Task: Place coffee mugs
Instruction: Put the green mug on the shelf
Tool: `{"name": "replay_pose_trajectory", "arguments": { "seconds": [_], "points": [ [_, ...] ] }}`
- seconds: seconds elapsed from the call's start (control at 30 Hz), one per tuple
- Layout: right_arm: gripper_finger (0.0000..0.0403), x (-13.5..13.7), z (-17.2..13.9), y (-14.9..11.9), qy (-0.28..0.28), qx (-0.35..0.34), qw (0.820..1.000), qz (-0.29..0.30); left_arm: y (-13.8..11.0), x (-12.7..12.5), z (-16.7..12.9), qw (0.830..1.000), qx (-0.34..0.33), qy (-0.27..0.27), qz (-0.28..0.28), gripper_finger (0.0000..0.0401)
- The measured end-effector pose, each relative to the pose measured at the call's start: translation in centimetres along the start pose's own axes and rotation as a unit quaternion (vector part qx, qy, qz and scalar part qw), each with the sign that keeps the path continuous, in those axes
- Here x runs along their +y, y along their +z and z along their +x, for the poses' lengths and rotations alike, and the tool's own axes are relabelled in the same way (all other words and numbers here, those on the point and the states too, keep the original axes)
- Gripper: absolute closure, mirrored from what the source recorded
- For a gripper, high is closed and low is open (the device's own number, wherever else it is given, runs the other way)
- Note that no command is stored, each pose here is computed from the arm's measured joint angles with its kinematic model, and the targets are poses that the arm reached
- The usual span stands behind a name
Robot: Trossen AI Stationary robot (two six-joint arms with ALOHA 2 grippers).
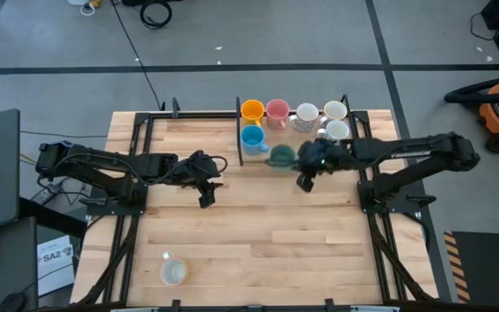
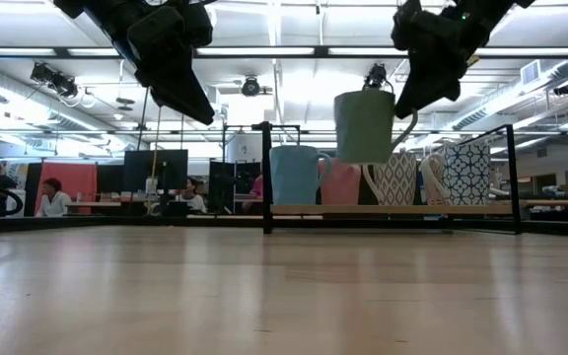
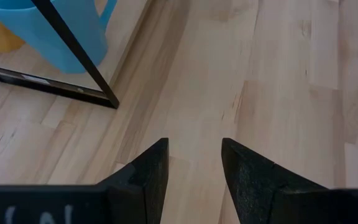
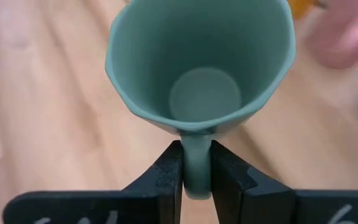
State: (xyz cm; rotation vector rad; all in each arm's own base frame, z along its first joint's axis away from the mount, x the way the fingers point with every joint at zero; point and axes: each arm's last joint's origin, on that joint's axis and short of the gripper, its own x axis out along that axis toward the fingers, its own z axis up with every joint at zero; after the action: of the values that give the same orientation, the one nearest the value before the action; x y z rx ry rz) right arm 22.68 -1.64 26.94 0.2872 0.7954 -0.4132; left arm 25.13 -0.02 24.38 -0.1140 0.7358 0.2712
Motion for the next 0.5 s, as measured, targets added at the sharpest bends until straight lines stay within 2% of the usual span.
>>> {"name": "replay_pose_trajectory", "arguments": {
  "seconds": [0.23, 0.5],
  "points": [
    [0.0337, -3.2, -0.8, 0.6, -0.051, -0.009, 0.997, 0.050, 0.0, 0.0, 0.0, 1.000, 0.000, 0.000, 0.000, 0.0245],
    [0.0337, -5.4, 1.2, 1.1, -0.084, 0.016, 0.992, 0.088, 0.0, 0.0, 0.0, 1.000, 0.000, 0.000, 0.004, 0.0245]
  ]
}}
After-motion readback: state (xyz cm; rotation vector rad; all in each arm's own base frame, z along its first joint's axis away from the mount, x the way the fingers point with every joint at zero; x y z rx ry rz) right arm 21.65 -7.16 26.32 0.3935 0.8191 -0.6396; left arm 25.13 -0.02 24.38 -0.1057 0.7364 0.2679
